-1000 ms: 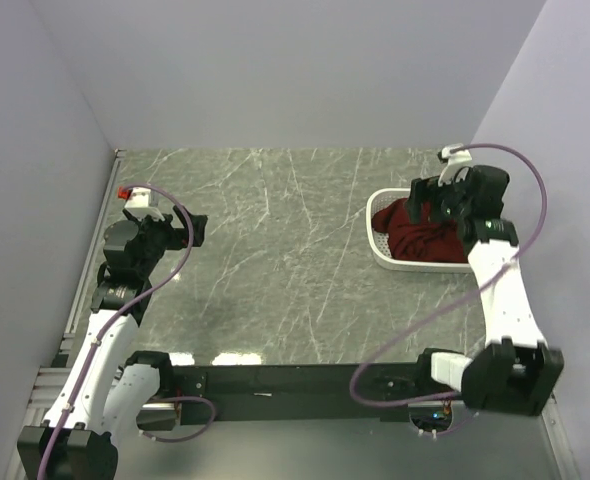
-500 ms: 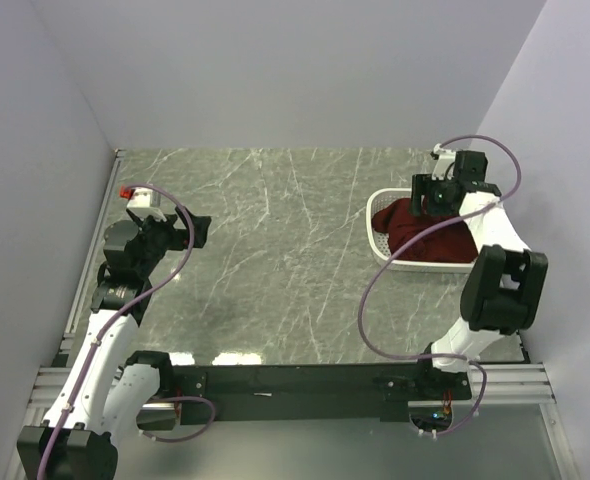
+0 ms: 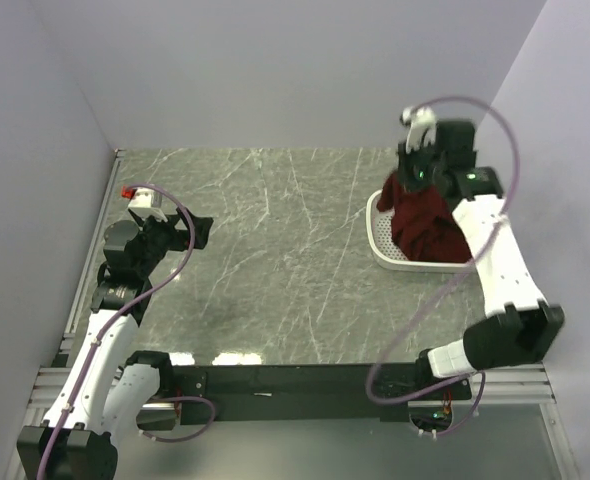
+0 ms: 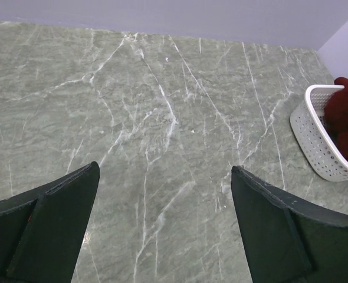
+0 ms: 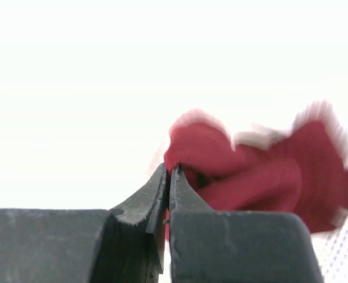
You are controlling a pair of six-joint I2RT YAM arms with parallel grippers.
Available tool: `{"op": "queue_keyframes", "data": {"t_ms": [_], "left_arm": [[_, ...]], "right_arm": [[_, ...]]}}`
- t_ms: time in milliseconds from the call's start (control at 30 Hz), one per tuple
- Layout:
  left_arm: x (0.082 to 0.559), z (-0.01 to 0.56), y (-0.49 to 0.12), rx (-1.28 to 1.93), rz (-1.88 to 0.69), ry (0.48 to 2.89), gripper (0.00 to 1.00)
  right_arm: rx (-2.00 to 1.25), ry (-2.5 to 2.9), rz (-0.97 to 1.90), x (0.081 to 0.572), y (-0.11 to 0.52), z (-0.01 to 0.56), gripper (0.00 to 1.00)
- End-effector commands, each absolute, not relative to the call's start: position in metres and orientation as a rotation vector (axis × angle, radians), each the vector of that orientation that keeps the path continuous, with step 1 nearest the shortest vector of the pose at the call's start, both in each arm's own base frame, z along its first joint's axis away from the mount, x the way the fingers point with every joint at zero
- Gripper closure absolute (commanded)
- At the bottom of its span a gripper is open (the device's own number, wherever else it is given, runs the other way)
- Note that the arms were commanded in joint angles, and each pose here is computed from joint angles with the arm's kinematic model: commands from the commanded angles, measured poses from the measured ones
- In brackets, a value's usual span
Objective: Fold and stack the t-shirts
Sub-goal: Grab the tshirt from the pile, then move the tshirt to the center of the board
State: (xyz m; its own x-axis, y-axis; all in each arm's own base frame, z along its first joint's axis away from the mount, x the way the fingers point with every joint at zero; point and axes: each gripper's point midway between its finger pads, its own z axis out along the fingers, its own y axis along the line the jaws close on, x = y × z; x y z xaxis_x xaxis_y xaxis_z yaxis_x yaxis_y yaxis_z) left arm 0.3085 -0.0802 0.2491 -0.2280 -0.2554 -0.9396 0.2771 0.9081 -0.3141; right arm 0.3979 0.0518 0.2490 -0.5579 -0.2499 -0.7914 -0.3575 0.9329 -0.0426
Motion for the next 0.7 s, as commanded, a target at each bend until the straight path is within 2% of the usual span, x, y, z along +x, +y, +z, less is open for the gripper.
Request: {"op": "queue_keyframes", "data": {"t_ms": [0,33,67,333,433,533,667], "left_arm": [[0.311,0.282,-0.087,0.057,-0.52,1.642,0.01],[0.311,0.281,-0.086,0.055,-0.52,1.643,0.01],[0.312,0.281,-0.086,0.053,-0.516,1.643,0.01],[0.31,0.281,-0.09,0.08,-0.536,1.624,0.01],[0.292,0.287,-0.123,0.25,-0.709,1.553,0.01],[0.248,0.303,-0.174,0.487,-1.012,1.361,0.01],[0.218,0.318,-0.216,0.58,-1.181,1.307,0.01]], "right_arm": [[-0.503,1.829,0.232,0.369,0.086,0.407,1.0],[-0.512,1.794,0.267,0.363,0.092,0.427,1.0],[-0.522,1.692,0.286,0.352,0.099,0.472,1.0],[-0.795,1.296,0.708,0.264,0.174,0.578,1.0],[-0.848,1.155,0.827,0.23,0.188,0.617,1.0],[-0.873,1.023,0.946,0.197,0.197,0.653,1.0],[-0.878,1.001,1.086,0.191,0.21,0.66,1.0]]}}
